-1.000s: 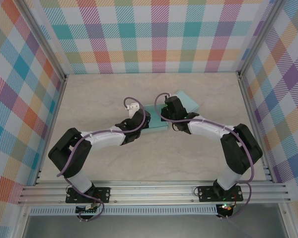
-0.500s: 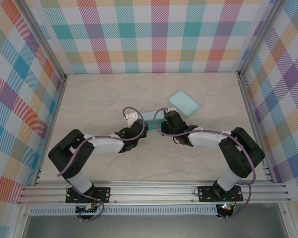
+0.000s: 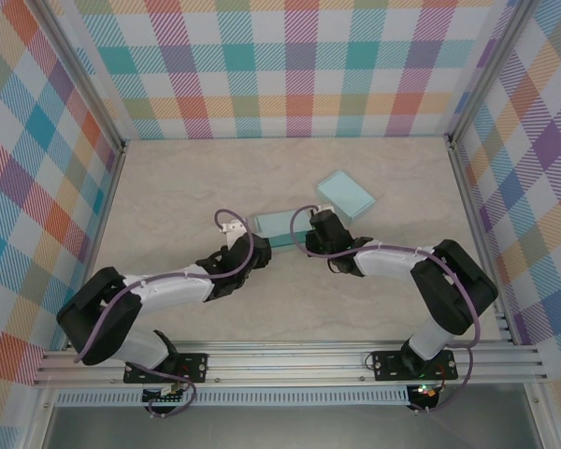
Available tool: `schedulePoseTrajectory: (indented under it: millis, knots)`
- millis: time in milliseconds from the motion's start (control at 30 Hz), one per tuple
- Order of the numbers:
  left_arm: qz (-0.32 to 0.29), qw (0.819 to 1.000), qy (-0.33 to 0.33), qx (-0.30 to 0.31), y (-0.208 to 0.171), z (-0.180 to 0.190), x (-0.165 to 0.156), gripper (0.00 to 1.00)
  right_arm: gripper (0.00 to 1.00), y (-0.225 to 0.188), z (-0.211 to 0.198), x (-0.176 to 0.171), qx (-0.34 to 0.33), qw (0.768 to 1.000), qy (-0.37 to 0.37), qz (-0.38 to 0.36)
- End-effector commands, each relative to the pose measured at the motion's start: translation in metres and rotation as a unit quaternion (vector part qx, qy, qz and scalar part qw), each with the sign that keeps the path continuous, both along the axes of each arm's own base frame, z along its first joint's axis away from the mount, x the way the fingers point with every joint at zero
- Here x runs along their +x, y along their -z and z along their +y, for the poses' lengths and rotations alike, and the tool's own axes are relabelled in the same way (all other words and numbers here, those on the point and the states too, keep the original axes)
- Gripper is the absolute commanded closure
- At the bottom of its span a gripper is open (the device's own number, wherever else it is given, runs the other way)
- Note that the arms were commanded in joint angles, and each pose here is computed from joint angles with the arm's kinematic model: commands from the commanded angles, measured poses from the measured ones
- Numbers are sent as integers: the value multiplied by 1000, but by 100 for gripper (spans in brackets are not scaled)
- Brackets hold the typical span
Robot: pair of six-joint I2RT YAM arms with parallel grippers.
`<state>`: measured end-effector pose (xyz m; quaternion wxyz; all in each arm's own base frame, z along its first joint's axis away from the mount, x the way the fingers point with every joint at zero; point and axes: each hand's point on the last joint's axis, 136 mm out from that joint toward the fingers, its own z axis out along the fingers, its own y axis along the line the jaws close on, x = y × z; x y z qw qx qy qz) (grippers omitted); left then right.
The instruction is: Fold the paper box
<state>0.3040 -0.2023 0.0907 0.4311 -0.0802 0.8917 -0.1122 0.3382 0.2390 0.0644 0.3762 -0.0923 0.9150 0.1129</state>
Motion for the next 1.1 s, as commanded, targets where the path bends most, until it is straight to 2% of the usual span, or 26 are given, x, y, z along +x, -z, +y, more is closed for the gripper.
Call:
schedulePoseTrajectory:
  millis: [0,167,400,600,800,833,867,900,1067]
  knots:
    - [26,1000,13,-5,6,5,-22,28,84,1,3,0,-8,1000,1,5]
    - [56,997,44,-3,8,8,-52,28,76,-1,7,-2,-13,1000,-7,6]
    - [70,997,30,-1,-6,34,-76,26,61,-7,10,-19,-23,999,-20,16]
    - [19,1000,-10,5,-45,68,-80,21,46,-25,-5,-45,-31,999,-19,20]
    - [-38,997,-56,24,-76,100,-79,5,33,-56,-34,-68,-19,1000,-1,8]
    - [-47,997,-63,24,-81,103,-78,0,27,-62,-39,-72,-15,1000,4,5]
    - [-55,996,-66,26,-86,105,-77,0,20,-67,-44,-75,-13,1000,11,3]
    - [-62,995,-70,27,-91,106,-76,0,2,-73,-49,-77,-8,1000,18,1]
    - [-93,990,-98,39,-112,113,-67,0,0,-102,-71,-84,24,997,60,-34]
